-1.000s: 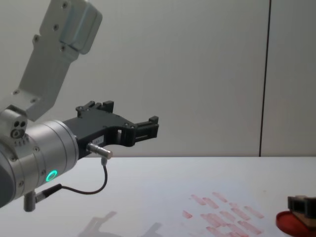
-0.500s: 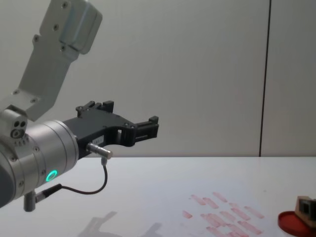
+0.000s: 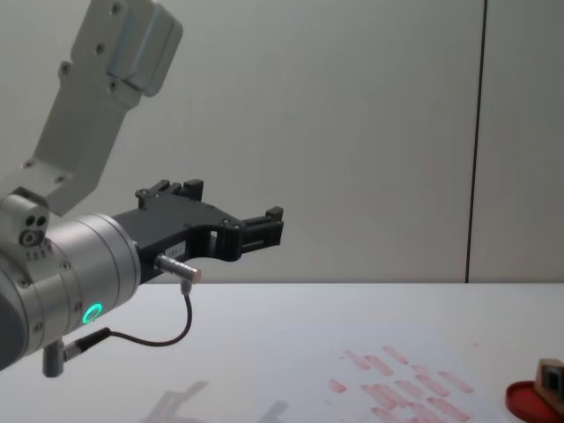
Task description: Use the one hand to pick up the stamp and affix it onto the A4 paper.
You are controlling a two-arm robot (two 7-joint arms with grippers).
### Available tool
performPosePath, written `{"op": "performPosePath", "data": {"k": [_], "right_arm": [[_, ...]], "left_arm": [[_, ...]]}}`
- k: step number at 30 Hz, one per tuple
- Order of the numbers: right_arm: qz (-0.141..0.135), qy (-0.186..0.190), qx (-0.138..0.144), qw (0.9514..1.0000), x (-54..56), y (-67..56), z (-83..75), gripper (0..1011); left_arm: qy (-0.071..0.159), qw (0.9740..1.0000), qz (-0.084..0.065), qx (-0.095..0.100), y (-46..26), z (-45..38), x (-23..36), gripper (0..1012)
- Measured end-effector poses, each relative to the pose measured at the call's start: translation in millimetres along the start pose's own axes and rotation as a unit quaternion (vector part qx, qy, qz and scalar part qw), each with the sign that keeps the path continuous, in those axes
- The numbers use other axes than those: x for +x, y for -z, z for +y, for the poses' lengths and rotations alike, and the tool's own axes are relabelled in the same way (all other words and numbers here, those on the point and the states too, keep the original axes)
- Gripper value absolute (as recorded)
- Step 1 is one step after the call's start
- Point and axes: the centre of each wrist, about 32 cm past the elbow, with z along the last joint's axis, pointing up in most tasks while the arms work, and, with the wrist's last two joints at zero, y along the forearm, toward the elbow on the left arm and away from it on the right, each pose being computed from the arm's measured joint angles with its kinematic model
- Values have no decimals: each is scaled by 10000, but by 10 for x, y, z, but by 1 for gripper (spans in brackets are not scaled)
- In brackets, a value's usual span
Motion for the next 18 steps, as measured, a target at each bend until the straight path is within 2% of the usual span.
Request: {"op": "performPosePath", "data": {"k": [12,18], "right_arm": [[52,-36,-63,10000,18,18,5,219],[-24,-61,0,10000,9,3,-13,219]], "left_arm": [[0,10000,0,0,0,0,0,993],[0,10000,0,0,0,0,0,993]]}}
